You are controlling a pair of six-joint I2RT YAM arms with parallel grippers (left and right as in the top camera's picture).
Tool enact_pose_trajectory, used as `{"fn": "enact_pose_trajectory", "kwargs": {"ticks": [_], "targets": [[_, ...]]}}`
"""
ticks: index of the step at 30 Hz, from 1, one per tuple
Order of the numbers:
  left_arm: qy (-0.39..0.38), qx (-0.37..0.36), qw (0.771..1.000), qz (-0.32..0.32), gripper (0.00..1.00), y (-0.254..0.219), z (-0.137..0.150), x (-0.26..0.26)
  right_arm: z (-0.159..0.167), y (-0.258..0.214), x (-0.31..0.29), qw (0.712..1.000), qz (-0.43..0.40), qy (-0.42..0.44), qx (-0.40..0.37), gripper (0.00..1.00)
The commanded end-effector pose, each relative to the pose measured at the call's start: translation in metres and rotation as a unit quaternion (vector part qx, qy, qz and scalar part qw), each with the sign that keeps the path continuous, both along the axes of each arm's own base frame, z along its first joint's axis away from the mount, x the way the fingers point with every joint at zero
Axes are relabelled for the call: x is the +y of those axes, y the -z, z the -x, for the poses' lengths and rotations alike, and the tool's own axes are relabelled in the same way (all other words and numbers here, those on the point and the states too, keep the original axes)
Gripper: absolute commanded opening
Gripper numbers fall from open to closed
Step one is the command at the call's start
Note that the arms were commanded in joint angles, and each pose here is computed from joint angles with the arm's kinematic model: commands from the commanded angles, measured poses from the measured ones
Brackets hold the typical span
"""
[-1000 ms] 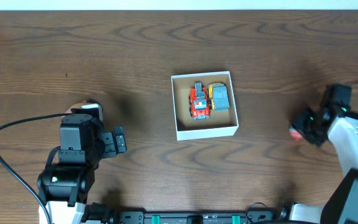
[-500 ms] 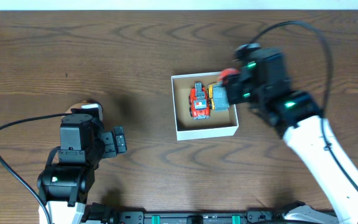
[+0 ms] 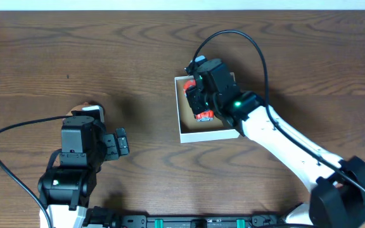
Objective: Pack container
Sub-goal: 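Carry the ball with the right gripper into the box and release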
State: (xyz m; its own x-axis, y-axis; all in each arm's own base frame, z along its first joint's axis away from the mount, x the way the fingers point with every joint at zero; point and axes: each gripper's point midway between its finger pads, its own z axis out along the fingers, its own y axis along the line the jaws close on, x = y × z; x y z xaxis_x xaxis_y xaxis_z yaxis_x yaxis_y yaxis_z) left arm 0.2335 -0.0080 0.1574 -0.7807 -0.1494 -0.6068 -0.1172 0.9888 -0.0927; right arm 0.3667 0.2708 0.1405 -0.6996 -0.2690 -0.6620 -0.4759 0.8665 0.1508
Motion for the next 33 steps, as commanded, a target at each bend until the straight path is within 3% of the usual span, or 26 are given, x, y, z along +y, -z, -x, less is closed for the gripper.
{"fn": "enact_pose_trajectory", "kwargs": {"ticks": [1, 8, 10, 14, 15, 16, 29, 33], "targets": [[-0.002, -0.011, 1.000, 0.002, 0.98, -0.009, -0.003, 0.000, -0.005, 0.012, 0.003, 1.000, 0.015, -0.005, 0.001, 0.02], [-0.002, -0.011, 1.000, 0.002, 0.98, -0.009, -0.003, 0.000, -0.006, 0.049, 0.004, 0.999, 0.042, -0.012, 0.028, 0.03], [-0.002, -0.011, 1.000, 0.002, 0.98, -0.009, -0.003, 0.000, -0.007, 0.056, 0.004, 0.998, 0.046, -0.013, 0.032, 0.08], [-0.002, -0.011, 1.000, 0.002, 0.98, -0.009, -0.003, 0.000, -0.008, 0.062, 0.005, 0.998, 0.047, -0.013, 0.034, 0.34], [-0.002, -0.011, 1.000, 0.002, 0.98, -0.009, -0.003, 0.000, -0.009, 0.061, 0.006, 0.998, 0.046, -0.013, 0.032, 0.56], [-0.002, -0.011, 1.000, 0.002, 0.98, -0.009, -0.003, 0.000, -0.010, 0.060, 0.006, 0.999, 0.044, -0.013, 0.029, 0.65], [-0.002, -0.011, 1.000, 0.002, 0.98, -0.009, -0.003, 0.000, -0.026, 0.028, 0.018, 1.000, 0.027, -0.015, 0.002, 0.64], [-0.002, -0.011, 1.000, 0.002, 0.98, -0.009, -0.003, 0.000, -0.028, 0.017, 0.022, 1.000, 0.024, -0.016, -0.001, 0.50]]}}
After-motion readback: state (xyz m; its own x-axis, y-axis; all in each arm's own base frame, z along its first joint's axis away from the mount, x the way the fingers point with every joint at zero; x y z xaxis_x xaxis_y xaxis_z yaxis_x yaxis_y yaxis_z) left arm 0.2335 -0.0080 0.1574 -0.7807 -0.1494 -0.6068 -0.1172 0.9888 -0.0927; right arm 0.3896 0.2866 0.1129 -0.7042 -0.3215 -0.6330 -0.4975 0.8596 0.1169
